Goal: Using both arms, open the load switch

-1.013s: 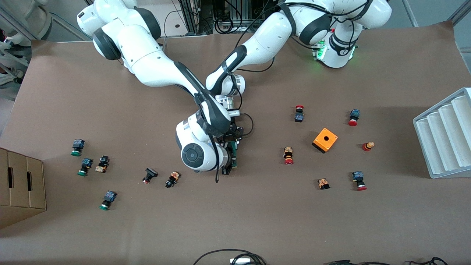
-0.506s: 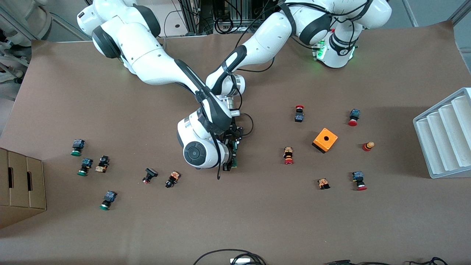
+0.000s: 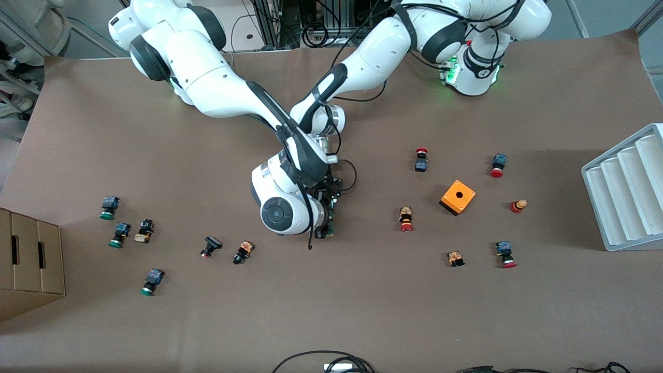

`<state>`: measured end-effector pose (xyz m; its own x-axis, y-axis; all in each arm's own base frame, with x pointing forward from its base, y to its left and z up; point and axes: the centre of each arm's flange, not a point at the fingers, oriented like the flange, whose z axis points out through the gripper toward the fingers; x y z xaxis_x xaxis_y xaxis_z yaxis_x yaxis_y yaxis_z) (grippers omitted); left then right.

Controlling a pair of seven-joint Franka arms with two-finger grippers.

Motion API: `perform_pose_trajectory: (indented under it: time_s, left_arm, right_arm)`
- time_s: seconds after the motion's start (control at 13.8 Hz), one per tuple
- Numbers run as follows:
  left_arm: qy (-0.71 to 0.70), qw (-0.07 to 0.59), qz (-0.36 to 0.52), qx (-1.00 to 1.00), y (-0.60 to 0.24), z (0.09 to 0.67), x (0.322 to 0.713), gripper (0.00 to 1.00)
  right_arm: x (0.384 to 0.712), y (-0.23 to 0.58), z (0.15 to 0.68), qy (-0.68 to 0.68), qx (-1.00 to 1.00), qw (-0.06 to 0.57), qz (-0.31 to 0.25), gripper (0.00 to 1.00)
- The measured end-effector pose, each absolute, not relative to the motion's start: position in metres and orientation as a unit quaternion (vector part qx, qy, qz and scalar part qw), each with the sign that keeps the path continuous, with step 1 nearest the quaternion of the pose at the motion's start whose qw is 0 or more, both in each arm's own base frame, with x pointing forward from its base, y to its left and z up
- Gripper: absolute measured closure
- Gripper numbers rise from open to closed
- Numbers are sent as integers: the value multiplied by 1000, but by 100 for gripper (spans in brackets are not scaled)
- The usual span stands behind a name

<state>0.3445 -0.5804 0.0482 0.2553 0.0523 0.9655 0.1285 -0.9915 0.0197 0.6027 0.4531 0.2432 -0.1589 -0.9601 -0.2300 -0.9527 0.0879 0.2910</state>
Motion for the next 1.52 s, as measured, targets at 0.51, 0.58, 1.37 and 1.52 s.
perform_pose_trajectory:
  time_s: [0.51,0.58,1.37,1.52]
  left_arm:
    - [-57,31,-608,-792,-580,48,345,50]
    - [-57,31,-608,-792,-580,48,345,50]
    - [-57,31,-608,-792,-580,48,345,50]
    - [-57,31,-608,-792,-580,48,345,50]
  right_arm:
    - [603,453,256,-737,649,8,-190,63]
    - [604,453,258,-738,648,7,-190,66]
    - [628,433,257,-752,633,-11,-185,81]
    - [628,433,255,-752,632,-10,-185,81]
